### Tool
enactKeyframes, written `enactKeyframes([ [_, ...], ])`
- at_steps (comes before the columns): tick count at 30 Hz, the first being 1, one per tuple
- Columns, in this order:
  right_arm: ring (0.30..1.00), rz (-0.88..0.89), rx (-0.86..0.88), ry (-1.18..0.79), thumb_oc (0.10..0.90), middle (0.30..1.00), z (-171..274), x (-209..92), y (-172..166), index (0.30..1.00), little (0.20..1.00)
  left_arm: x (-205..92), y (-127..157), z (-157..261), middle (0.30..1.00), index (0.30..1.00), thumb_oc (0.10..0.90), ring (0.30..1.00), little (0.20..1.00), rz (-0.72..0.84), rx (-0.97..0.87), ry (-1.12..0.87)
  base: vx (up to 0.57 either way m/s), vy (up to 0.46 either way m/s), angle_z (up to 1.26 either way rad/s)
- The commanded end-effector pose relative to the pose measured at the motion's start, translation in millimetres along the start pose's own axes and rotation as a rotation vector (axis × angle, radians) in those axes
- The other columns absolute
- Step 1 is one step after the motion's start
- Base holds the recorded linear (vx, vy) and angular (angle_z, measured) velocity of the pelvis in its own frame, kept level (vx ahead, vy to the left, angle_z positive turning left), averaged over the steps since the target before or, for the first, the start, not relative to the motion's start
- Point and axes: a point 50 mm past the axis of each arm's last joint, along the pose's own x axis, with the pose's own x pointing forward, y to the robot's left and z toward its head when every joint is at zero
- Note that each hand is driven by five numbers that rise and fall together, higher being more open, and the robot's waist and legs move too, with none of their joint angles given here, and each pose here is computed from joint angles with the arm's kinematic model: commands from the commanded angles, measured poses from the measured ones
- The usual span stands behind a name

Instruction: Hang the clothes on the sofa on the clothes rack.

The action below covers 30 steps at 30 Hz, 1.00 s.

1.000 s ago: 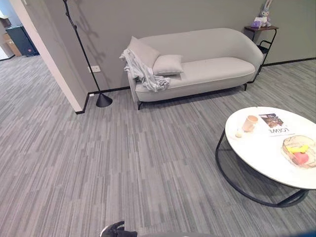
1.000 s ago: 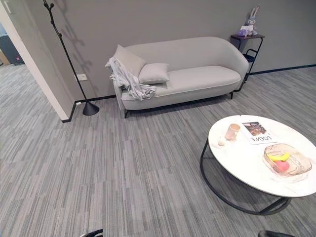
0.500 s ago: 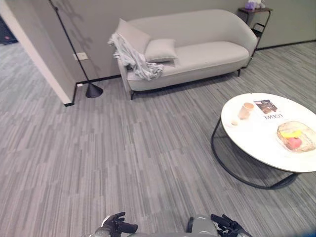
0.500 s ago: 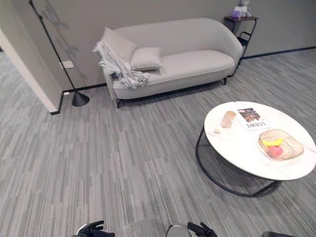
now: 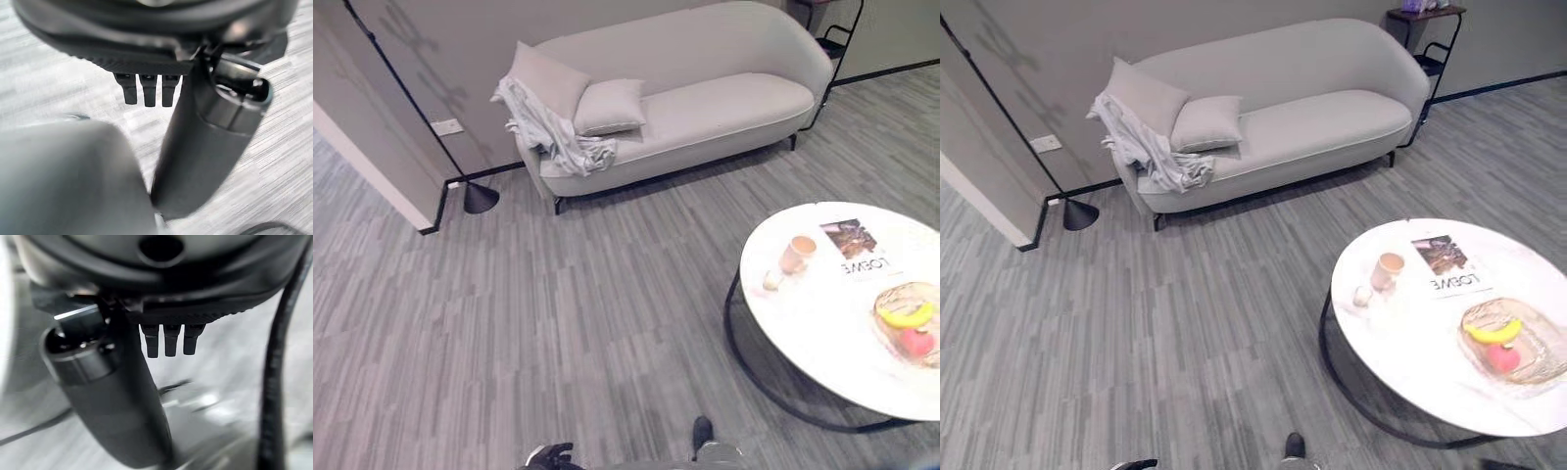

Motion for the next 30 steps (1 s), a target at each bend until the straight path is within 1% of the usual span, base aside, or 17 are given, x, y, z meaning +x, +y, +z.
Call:
enactKeyframes([
  [1, 0.9, -0.026, -0.09, -0.085, 0.8, 0.9, 32.4, 1.0, 9.0, 0.9, 0.9, 2.5, 1.1, 37.5, 0.9, 0.9, 0.8, 0.9, 0.9, 0.026, -0.061, -0.133, 0.31, -0.211, -0.18],
  [4, 0.9, -0.019, -0.157, -0.116, 0.8, 0.9, 42.9, 0.7, 9.4, 0.9, 0.9, 2.0, 7.8, 37.7, 0.9, 0.9, 0.8, 0.9, 0.9, 0.049, -0.124, -0.144, 0.38, -0.043, -0.07],
  [6, 0.9, -0.011, -0.163, -0.133, 0.8, 0.9, 46.1, 0.4, 9.0, 0.9, 0.9, 1.1, 14.8, 24.6, 0.9, 0.9, 0.8, 0.9, 0.9, 0.078, -0.177, -0.098, 0.41, 0.059, 0.25],
  [7, 0.9, -0.008, -0.189, -0.137, 0.8, 0.9, 45.2, 0.3, 8.9, 0.9, 0.9, -0.1, 21.2, 13.5, 0.9, 0.9, 0.8, 0.9, 0.9, 0.106, -0.215, -0.062, 0.45, 0.098, 0.82],
  [9, 0.9, 0.012, -0.232, -0.139, 0.8, 0.9, 42.1, 0.4, 15.8, 0.9, 0.9, -1.9, 25.3, 1.1, 0.9, 0.9, 0.8, 0.9, 0.9, 0.122, -0.251, -0.026, 0.5, 0.099, 0.74],
  [12, 0.9, 0.036, -0.235, -0.111, 0.8, 0.9, 28.1, 0.7, 25.8, 0.9, 0.9, -3.8, 25.5, -13.2, 0.9, 0.9, 0.8, 0.9, 0.9, 0.135, -0.297, 0.024, 0.47, 0.084, -0.05],
  [14, 0.9, 0.057, -0.239, -0.057, 0.8, 0.9, 7.0, 0.3, 32.8, 0.9, 0.9, -7.6, 25.2, -33.2, 0.9, 0.9, 0.8, 0.9, 0.9, 0.145, -0.336, 0.089, 0.42, 0.078, -0.57],
  [15, 0.9, 0.057, -0.239, -0.057, 0.8, 0.9, 7.0, 0.3, 32.8, 0.9, 0.9, -7.6, 25.2, -33.2, 0.9, 0.9, 0.8, 0.9, 0.9, 0.145, -0.336, 0.089, 0.58, 0.114, -0.59],
  [16, 0.9, 0.078, -0.272, 0.008, 0.8, 0.9, -15.7, -1.3, 35.5, 0.9, 0.9, -13.2, 22.7, -56.7, 0.9, 0.9, 0.8, 0.9, 0.9, 0.148, -0.356, 0.158, 0.6, 0.128, -0.3],
  [19, 0.9, 0.09, -0.232, 0.039, 0.8, 0.9, -26.7, -2.6, 37.9, 0.9, 0.9, -15.0, 26.1, -61.8, 0.9, 0.9, 0.8, 0.9, 0.9, 0.153, -0.346, 0.184, 0.61, 0.211, -0.27],
  [21, 0.9, 0.086, -0.207, 0.034, 0.8, 0.9, -26.8, -2.6, 36.7, 0.9, 0.9, -13.8, 27.8, -56.9, 0.9, 0.9, 0.8, 0.9, 0.9, 0.147, -0.276, 0.167, 0.49, 0.316, -0.07],
  [23, 0.9, 0.075, -0.177, -0.064, 0.8, 0.9, -0.1, -0.8, 40.1, 0.9, 0.9, -9.2, 36.0, -33.9, 0.9, 0.9, 0.8, 0.9, 0.9, 0.161, -0.198, 0.085, 0.53, 0.436, -0.07],
  [26, 0.9, 0.1, -0.232, -0.203, 0.8, 0.9, 36.0, -3.3, 61.4, 0.9, 0.9, -4.1, 41.5, 0.7, 0.9, 0.9, 0.8, 0.9, 0.9, 0.175, -0.1, -0.018, 0.44, 0.284, 0.23],
  [27, 0.9, 0.145, -0.283, -0.333, 0.8, 0.9, 63.6, -10.2, 80.5, 0.9, 0.9, -2.3, 41.8, 20.0, 0.9, 0.9, 0.8, 0.9, 0.9, 0.173, -0.054, -0.079, 0.56, 0.164, 0.43],
  [30, 0.9, 0.185, -0.313, -0.596, 0.8, 0.9, 111.8, -33.8, 100.7, 0.9, 0.9, -1.7, 35.2, 48.0, 0.9, 0.9, 0.8, 0.9, 0.9, 0.15, -0.039, -0.198, 0.49, -0.057, 0.35],
])
